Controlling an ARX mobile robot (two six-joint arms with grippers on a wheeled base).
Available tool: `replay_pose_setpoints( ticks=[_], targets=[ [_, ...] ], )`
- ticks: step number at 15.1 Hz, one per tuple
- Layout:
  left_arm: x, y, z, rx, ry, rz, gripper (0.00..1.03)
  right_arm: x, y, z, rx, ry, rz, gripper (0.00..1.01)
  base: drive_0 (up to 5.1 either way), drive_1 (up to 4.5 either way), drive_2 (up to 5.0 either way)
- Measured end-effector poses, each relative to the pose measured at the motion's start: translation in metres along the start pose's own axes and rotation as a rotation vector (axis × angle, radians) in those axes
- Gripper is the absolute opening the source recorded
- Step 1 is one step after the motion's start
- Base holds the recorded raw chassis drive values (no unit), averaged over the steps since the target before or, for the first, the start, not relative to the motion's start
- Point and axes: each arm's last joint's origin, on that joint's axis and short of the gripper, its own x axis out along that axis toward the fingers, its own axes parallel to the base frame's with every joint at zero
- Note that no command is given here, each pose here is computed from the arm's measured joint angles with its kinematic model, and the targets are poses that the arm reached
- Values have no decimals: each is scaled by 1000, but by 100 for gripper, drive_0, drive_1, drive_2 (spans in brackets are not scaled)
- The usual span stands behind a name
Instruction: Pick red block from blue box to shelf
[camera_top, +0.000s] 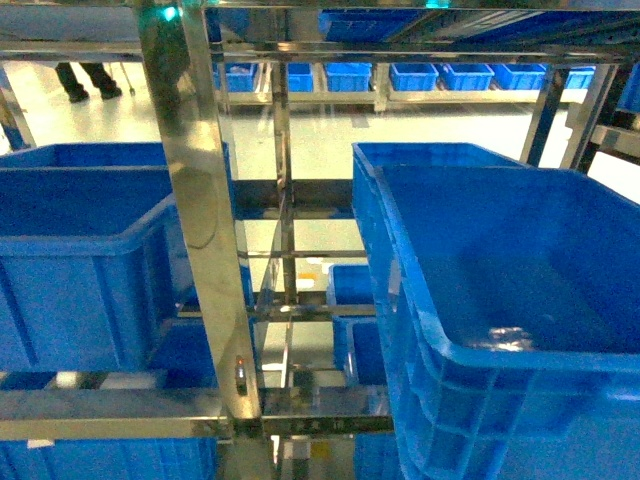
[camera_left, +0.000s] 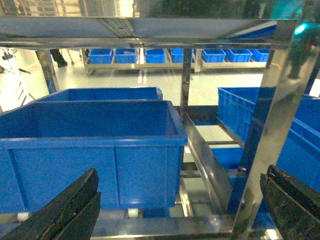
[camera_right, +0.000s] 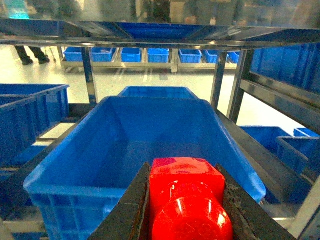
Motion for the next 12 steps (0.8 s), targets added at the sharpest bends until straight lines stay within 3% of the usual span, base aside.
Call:
replay_pose_setpoints(
  ticks=[1,12],
  targets=[
    [0,0,0,0,3,1,98,0,0,0,0,0,0,28,-5,398,-408],
    [0,0,0,0,1,0,98,0,0,0,0,2,0,28,0,0,0]
  ],
)
